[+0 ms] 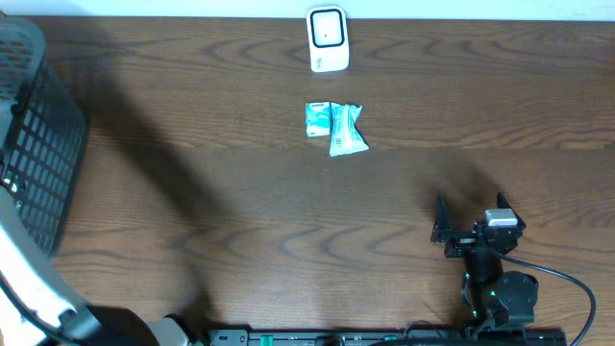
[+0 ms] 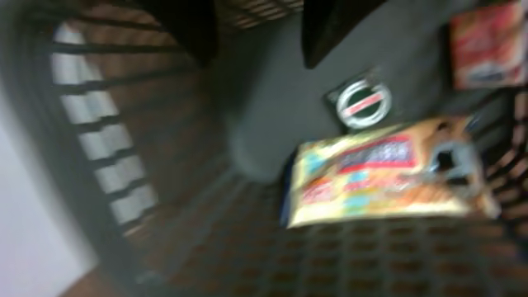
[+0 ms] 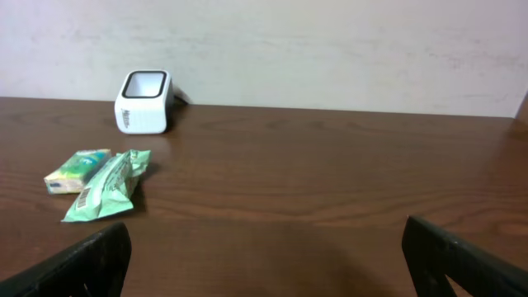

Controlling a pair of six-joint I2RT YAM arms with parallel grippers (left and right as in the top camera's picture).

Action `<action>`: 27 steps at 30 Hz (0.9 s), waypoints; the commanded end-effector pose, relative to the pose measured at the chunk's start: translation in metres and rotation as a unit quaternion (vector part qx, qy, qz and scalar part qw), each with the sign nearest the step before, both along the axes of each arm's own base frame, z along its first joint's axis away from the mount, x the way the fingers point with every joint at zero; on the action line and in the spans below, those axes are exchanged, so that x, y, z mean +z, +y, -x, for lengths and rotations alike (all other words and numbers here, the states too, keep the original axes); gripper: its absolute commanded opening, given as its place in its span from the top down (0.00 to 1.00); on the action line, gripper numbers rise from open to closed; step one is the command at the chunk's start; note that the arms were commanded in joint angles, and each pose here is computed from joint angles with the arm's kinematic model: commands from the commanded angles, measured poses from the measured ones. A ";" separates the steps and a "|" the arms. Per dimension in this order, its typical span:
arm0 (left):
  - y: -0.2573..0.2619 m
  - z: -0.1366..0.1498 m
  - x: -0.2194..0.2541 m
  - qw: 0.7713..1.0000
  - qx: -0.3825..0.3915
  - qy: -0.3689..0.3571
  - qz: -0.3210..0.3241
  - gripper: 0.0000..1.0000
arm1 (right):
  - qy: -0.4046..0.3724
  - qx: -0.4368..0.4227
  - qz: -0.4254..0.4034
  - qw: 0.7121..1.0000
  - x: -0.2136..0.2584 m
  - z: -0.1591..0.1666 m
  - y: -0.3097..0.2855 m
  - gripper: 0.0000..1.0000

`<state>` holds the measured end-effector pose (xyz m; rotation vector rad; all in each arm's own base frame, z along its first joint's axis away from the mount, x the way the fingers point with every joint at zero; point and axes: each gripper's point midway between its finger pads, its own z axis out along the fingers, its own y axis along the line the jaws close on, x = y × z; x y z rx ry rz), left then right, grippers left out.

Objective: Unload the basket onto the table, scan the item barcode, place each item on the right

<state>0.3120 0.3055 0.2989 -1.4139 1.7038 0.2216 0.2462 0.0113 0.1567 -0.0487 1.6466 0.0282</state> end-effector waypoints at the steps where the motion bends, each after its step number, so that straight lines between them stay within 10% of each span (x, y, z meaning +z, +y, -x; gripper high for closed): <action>1: 0.006 0.001 -0.030 0.999 0.011 0.022 0.045 0.78 | 0.000 0.002 -0.003 1.000 0.000 0.000 0.001 0.01; 4: -0.002 -0.003 -0.033 0.998 -0.008 0.020 0.060 0.92 | 0.000 0.002 -0.003 1.000 -0.001 0.000 0.001 0.01; 27: -0.075 -0.032 -0.039 0.964 -0.179 -0.034 0.196 0.93 | 0.000 0.002 -0.003 1.000 -0.001 0.000 0.001 0.01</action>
